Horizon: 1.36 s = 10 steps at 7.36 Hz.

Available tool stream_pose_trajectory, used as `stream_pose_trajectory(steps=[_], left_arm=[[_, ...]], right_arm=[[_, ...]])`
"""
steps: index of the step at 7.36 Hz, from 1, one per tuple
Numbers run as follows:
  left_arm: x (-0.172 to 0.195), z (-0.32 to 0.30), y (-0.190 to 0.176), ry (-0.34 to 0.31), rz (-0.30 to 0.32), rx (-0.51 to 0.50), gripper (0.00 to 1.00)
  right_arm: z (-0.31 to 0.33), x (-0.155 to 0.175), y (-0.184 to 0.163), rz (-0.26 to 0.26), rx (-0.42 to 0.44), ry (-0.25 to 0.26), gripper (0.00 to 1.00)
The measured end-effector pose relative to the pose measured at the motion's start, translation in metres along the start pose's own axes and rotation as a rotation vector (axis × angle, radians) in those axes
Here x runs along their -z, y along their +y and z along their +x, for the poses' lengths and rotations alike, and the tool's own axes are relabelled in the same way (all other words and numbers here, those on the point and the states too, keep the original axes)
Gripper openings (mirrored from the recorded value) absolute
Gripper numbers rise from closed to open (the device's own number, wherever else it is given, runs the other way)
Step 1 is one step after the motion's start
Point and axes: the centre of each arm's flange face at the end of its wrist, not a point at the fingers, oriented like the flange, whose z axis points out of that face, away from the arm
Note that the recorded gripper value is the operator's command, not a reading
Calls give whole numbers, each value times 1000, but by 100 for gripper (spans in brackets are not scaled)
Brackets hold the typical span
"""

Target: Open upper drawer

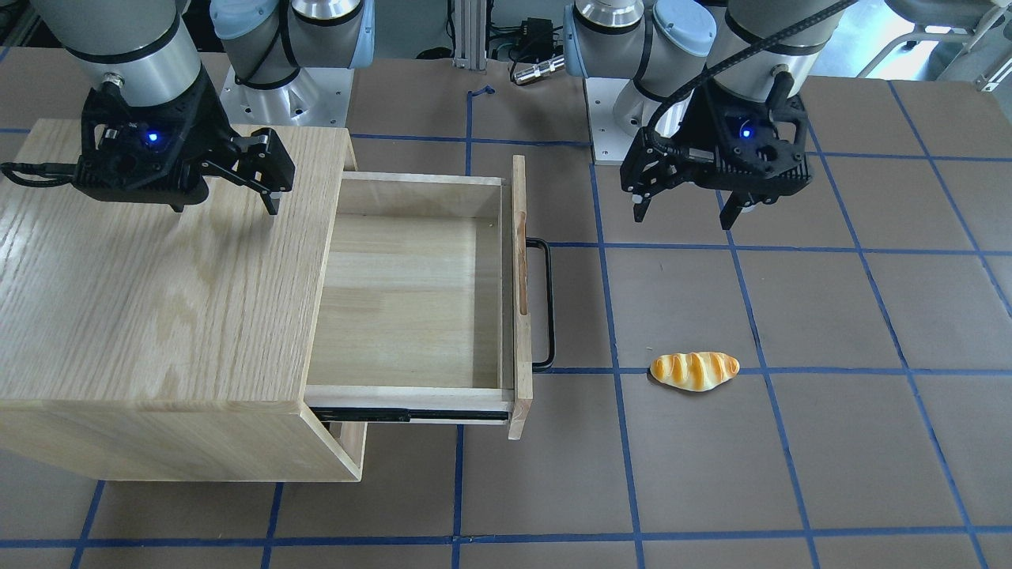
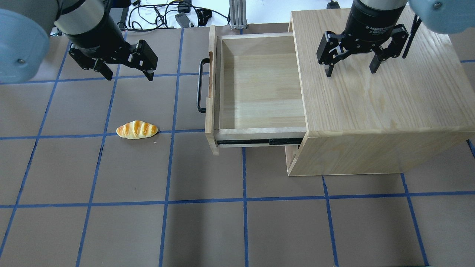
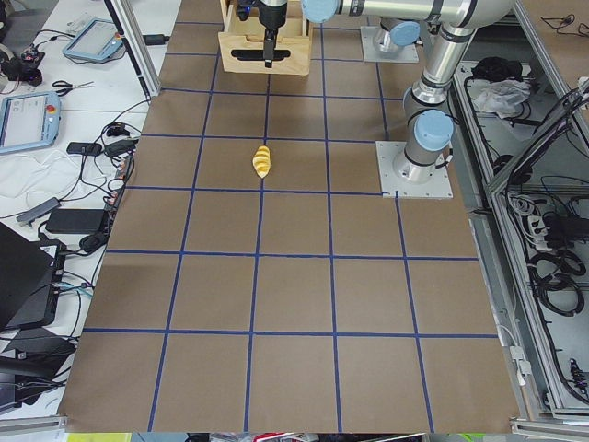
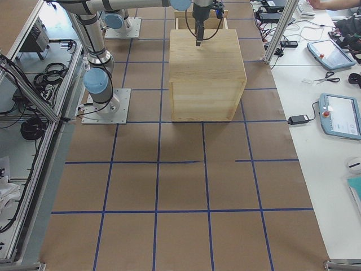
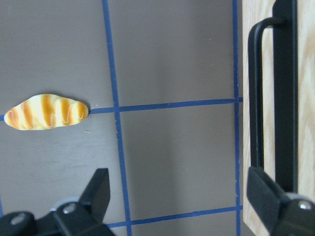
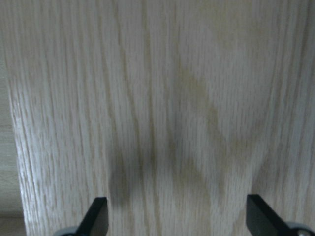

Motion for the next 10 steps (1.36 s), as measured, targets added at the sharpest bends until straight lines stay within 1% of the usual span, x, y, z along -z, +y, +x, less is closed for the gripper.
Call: stream_pose_trajectory(steps=[3,5,6,10], left_arm=[[27,-7,4,-23,-29,5,100],[31,-16,3,-16,-30,24,100],[32,-21,3,-2,-29,37,100],[30,-23,3,17,-32,51,100]], right_arm=[[0,0,0,0,1,0,100],[0,0,0,0,0,0,100],[0,0,0,-1,0,0,100],[0,0,0,0,1,0,100]])
